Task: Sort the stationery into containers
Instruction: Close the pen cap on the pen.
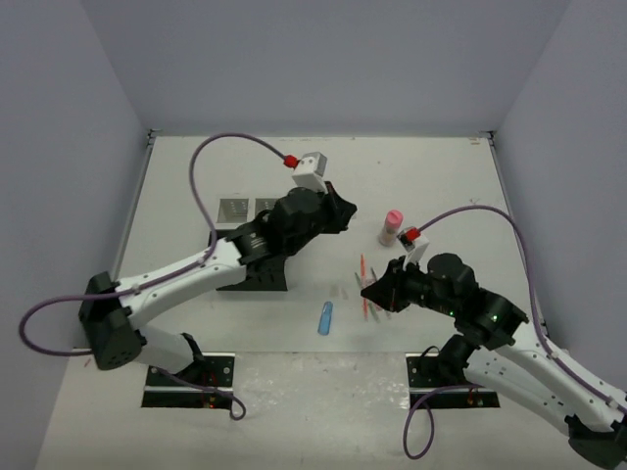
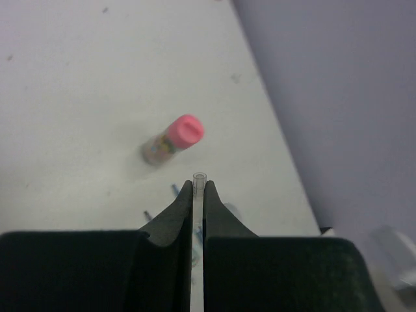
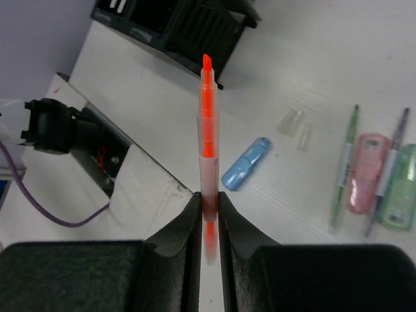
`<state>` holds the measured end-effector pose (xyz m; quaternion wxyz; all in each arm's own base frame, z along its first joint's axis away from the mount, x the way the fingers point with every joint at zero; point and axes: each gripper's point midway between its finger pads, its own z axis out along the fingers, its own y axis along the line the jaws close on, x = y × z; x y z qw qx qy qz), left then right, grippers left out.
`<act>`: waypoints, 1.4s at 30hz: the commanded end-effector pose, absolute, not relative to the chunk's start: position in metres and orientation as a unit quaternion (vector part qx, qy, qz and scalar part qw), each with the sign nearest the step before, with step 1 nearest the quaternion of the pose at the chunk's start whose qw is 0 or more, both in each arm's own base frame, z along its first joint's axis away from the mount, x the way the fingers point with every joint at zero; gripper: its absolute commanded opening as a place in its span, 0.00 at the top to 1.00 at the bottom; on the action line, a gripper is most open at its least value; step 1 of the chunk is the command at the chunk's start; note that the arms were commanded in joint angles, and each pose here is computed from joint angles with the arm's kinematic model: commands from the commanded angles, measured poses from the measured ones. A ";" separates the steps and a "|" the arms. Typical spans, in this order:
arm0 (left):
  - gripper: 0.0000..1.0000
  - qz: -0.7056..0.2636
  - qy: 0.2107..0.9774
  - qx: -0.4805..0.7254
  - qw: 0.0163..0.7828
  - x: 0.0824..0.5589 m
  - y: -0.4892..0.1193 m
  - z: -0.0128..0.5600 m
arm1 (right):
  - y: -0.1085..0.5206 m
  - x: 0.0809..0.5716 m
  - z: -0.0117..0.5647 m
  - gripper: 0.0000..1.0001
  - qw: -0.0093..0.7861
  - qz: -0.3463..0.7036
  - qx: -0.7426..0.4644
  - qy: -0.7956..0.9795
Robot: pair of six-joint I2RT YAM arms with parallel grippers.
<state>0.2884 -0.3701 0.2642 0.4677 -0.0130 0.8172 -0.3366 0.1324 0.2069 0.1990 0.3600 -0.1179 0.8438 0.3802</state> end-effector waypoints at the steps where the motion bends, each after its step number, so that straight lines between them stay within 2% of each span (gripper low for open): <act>1: 1.00 -0.488 0.670 0.057 0.557 0.257 -0.371 0.360 | 0.252 0.108 0.239 1.00 0.345 0.525 -0.193 0.753; 5: 1.00 -0.533 0.633 0.112 0.550 0.227 -0.370 0.381 | 0.262 0.108 0.239 1.00 0.328 0.532 -0.210 0.752; 9: 1.00 -0.551 0.626 0.141 0.534 0.212 -0.372 0.380 | 0.257 0.117 0.249 1.00 0.362 0.518 -0.200 0.749; 23: 1.00 -0.563 0.627 0.146 0.519 0.205 -0.372 0.366 | 0.225 0.138 0.276 1.00 0.452 0.469 -0.141 0.746; 42: 1.00 -0.568 0.626 0.139 0.515 0.203 -0.369 0.355 | 0.227 0.138 0.287 1.00 0.450 0.469 -0.146 0.746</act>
